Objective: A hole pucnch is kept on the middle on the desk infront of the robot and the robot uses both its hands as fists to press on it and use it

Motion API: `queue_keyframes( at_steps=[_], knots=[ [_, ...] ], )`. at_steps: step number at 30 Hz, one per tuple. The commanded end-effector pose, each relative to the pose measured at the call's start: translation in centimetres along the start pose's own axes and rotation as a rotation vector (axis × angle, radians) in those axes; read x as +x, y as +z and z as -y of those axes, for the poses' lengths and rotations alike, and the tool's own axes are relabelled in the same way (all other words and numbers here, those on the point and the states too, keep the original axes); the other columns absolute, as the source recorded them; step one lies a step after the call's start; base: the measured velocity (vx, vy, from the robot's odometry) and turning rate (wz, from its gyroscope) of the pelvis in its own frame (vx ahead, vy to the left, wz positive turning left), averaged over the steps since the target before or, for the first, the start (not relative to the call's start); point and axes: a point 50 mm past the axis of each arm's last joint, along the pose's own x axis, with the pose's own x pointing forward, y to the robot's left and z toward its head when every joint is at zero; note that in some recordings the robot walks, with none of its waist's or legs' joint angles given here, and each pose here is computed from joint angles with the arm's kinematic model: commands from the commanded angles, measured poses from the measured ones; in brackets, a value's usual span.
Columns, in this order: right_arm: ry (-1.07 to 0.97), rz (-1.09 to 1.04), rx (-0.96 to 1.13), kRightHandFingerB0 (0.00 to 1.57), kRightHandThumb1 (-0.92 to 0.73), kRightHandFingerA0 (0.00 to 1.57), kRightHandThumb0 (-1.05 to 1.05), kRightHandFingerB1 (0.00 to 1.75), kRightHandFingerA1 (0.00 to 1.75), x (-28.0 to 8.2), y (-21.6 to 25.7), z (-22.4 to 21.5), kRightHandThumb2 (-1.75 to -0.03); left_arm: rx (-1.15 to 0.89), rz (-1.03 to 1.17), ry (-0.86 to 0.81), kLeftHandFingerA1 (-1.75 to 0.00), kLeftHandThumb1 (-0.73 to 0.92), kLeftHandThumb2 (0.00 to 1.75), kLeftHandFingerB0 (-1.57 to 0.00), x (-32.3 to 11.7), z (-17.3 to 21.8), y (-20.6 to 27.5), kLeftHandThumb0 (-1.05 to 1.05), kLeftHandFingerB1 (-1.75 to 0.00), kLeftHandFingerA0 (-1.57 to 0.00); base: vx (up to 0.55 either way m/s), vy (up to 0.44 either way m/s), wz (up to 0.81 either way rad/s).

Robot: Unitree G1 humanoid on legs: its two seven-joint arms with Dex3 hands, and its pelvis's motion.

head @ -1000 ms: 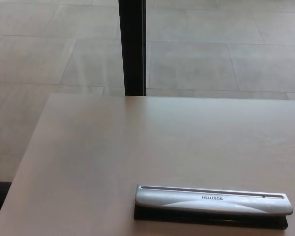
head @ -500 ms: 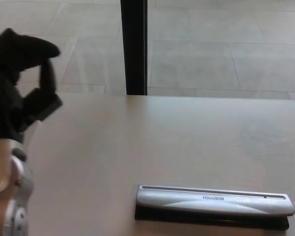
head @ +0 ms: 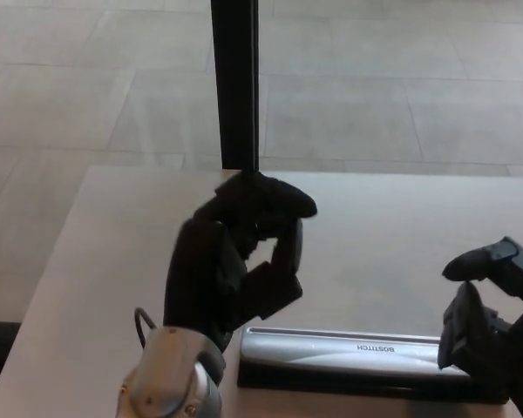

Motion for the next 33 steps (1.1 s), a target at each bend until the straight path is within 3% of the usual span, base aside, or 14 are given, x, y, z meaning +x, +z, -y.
queue_keyframes(
  at_steps=[1,4,5,7,10,11,22,23,24,27,30,33],
  knots=[
    [-0.001,-0.003,-0.061,0.68,-0.64,1.09,-0.19,1.75,1.75,0.4,-0.8,-0.3,-1.31,-0.036,-0.114,0.033,-1.75,0.76,0.92,-0.57,-0.3,0.9,-2.9,-0.3,-1.56,-0.86,0.0,0.0,0.0],
    [0.001,0.0,-0.069,0.68,-0.64,1.1,-0.19,1.75,1.75,0.7,-0.9,-0.3,-1.31,-0.03,-0.131,0.052,-1.75,0.76,0.92,-0.57,-0.3,1.1,-3.4,-0.32,-1.58,-0.86,0.0,0.0,0.0],
    [0.0,0.0,-0.075,0.86,-0.65,1.25,-0.16,1.5,1.75,0.8,-1.0,-0.3,-1.34,-0.033,-0.134,0.057,-1.75,0.76,0.92,-0.56,-0.3,1.2,-3.7,-0.33,-1.62,-0.86,0.0,0.0,0.0],
    [-0.001,-0.001,-0.083,0.86,-0.66,1.25,-0.17,1.5,1.75,1.0,-1.0,-0.3,-1.33,-0.037,-0.14,0.065,-1.75,0.77,0.91,-0.56,-0.3,1.3,-4.1,-0.33,-1.62,-0.85,0.0,0.0,0.0],
    [0.002,0.012,-0.083,0.86,-0.67,1.24,-0.17,1.5,1.75,1.6,-1.0,-0.1,-1.32,-0.042,-0.148,0.097,-1.75,0.8,0.87,-0.55,-0.3,1.5,-4.9,-0.32,-1.64,-0.86,0.0,0.0,0.0],
    [-0.003,0.014,-0.081,0.67,-0.65,1.07,-0.2,1.75,1.75,1.8,-1.0,0.0,-1.29,-0.045,-0.147,0.104,-1.75,0.8,0.88,-0.54,-0.3,1.4,-5.0,-0.33,-1.65,-0.86,0.0,0.0,0.0],
    [-0.102,-0.004,-0.1,0.68,-0.62,1.06,-0.2,1.75,1.75,0.4,-4.3,0.2,-1.33,-0.083,-0.157,0.272,-1.75,0.77,0.93,-0.54,-1.4,3.3,-8.0,-0.36,-1.73,-0.91,0.0,0.0,0.0],
    [-0.119,-0.008,-0.095,0.68,-0.62,1.08,-0.19,1.75,1.75,0.1,-4.8,0.3,-1.32,-0.083,-0.158,0.275,-1.75,0.79,0.89,-0.56,-1.6,3.5,-8.4,-0.36,-1.66,-0.81,0.0,0.0,0.0],
    [-0.162,-0.026,-0.065,0.69,-0.65,1.08,-0.19,1.75,1.75,-0.9,-5.8,0.2,-1.28,-0.09,-0.162,0.31,-1.75,0.79,0.88,-0.52,-1.9,3.8,-9.0,-0.36,-1.74,-0.89,0.0,0.0,0.0],
    [-0.181,-0.028,-0.053,0.69,-0.65,1.08,-0.19,1.75,1.75,-1.2,-6.2,0.2,-1.28,-0.091,-0.157,0.327,-1.75,0.79,0.88,-0.52,-2.0,3.9,-9.2,-0.36,-1.74,-0.89,0.0,0.0,0.0],
    [-0.238,-0.013,-0.061,0.68,-0.72,1.09,-0.21,1.75,1.75,-2.4,-7.7,0.1,-1.13,-0.074,-0.14,0.387,-1.75,0.74,0.92,-0.58,-2.1,4.2,-10.0,-0.37,-1.72,-0.94,0.0,0.0,0.0],
    [-0.261,0.019,-0.105,0.68,-0.72,1.07,-0.17,1.75,1.75,-2.6,-8.2,0.3,-1.18,-0.032,-0.122,0.413,-1.75,0.74,0.92,-0.59,-2.2,4.4,-10.1,-0.36,-1.67,-0.96,0.0,0.0,0.0]
  ],
)
